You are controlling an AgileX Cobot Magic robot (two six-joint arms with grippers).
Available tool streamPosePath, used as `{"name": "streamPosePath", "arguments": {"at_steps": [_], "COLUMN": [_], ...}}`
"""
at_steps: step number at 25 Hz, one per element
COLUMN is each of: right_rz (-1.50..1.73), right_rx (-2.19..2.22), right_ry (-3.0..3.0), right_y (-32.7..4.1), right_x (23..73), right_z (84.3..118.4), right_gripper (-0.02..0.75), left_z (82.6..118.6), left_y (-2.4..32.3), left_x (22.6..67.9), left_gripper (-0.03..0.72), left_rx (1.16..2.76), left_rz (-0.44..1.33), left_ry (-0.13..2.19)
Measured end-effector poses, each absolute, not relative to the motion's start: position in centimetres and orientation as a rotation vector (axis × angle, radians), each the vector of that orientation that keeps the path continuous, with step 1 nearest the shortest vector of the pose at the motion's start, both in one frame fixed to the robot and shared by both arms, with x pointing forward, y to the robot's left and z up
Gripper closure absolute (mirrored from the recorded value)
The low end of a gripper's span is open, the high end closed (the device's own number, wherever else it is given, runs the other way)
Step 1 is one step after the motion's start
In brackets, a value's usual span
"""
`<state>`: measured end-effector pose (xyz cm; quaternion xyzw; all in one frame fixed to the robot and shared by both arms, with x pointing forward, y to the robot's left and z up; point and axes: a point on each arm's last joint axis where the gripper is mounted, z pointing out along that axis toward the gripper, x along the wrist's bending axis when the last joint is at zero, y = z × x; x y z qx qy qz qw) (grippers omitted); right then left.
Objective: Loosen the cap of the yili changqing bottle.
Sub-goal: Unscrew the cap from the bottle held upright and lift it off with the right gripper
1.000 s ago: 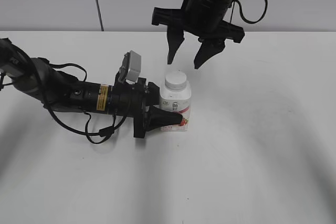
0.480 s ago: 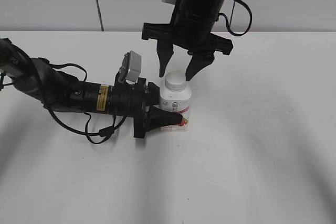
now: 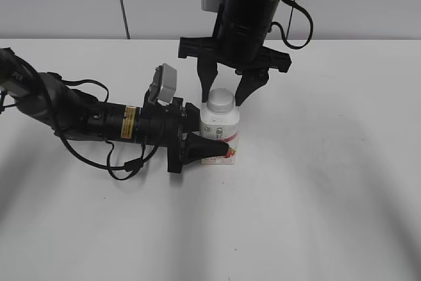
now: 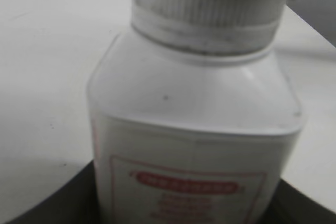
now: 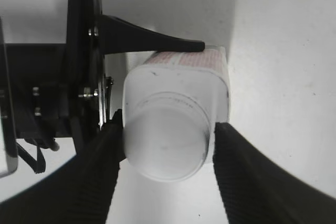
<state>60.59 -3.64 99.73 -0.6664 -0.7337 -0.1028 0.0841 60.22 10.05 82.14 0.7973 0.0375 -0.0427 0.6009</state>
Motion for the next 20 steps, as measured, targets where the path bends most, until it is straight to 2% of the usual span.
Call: {"name": "streamPosePath", "arguments": {"at_steps": [8, 20], "right_rz": [-0.292, -0.292], "right_rx": [-1.991, -1.990], "right_ry": [-2.200, -2.194], "right_y": [-3.62, -3.46], "right_x": [60.63, 60.52], "right_z": [99.38, 99.39], "right_gripper": [0.185, 0.174], "left_z": [82.15, 82.15], "left_y": [10.05, 10.05], "left_x": [60.22, 60.23], "left_gripper": [0.281, 0.282], "left_rx": [1.847, 1.847], "left_rz": [-0.099, -0.098], "left_ry": [0.086, 0.088]}}
